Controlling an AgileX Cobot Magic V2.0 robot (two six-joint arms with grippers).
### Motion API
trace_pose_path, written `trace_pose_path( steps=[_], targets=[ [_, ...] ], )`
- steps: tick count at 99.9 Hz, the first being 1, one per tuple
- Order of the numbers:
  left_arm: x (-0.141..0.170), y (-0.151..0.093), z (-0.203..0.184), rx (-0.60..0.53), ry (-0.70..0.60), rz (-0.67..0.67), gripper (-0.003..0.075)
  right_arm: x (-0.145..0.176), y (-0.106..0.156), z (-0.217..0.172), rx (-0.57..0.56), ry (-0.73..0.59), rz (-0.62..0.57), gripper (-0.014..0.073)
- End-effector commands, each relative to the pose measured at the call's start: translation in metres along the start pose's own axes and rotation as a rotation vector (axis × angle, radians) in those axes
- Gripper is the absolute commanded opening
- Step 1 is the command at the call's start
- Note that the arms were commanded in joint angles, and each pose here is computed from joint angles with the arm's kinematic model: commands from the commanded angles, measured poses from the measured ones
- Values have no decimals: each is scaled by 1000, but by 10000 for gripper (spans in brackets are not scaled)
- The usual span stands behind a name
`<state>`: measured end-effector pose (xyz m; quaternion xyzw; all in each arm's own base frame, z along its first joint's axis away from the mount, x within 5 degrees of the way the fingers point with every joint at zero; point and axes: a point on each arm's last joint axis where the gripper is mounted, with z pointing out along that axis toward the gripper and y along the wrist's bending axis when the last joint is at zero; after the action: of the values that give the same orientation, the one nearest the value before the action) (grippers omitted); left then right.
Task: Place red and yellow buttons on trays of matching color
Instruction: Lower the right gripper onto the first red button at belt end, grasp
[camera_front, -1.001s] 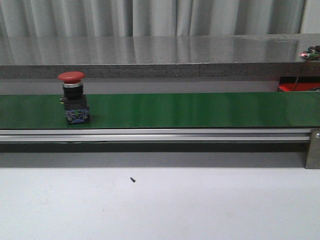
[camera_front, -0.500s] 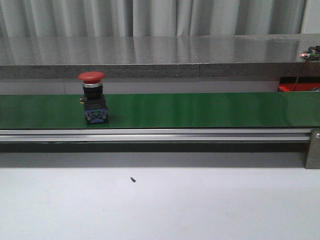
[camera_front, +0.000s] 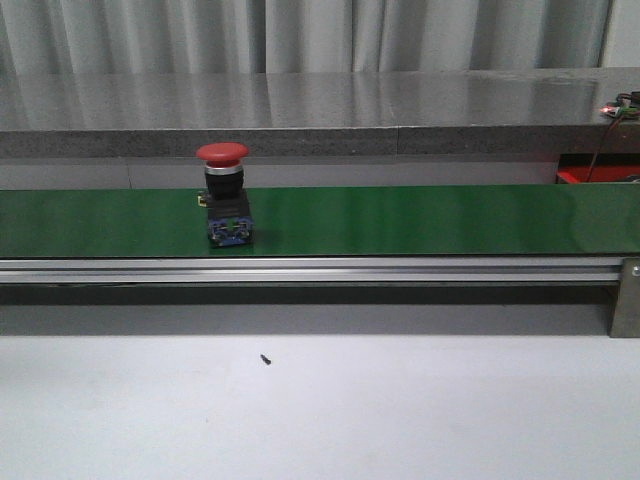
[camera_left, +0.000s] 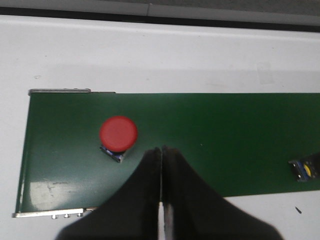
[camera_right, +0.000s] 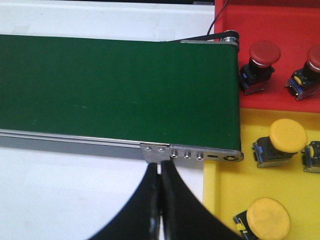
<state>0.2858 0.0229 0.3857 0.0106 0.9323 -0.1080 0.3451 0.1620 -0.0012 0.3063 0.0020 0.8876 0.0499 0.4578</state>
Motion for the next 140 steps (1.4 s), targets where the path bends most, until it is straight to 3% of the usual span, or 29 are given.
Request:
trace_pose_path(
  steps=[1,22,54,77,104,140],
  targets=[
    [4,-18,-24,17,-129,29,-20,-13,0,-7,8,-98,6,-71],
    [39,-33,-37,22,-169,127,-20,-12,1,-7,5,-88,6,-71],
    [96,-39,-59,6,-236,126,-20,-11,2,-7,-9,-64,8,-71],
    [130,-42,-67,-6,-304,123,-20,-22,16,-15,-79,-67,-59,-71],
    [139,-44,-73,0,-313,130,-20,-63,31,-16,-166,17,-143,-71],
    [140,-44,-73,1,-310,130,-20,-109,66,20,-303,132,-230,-71]
  ],
)
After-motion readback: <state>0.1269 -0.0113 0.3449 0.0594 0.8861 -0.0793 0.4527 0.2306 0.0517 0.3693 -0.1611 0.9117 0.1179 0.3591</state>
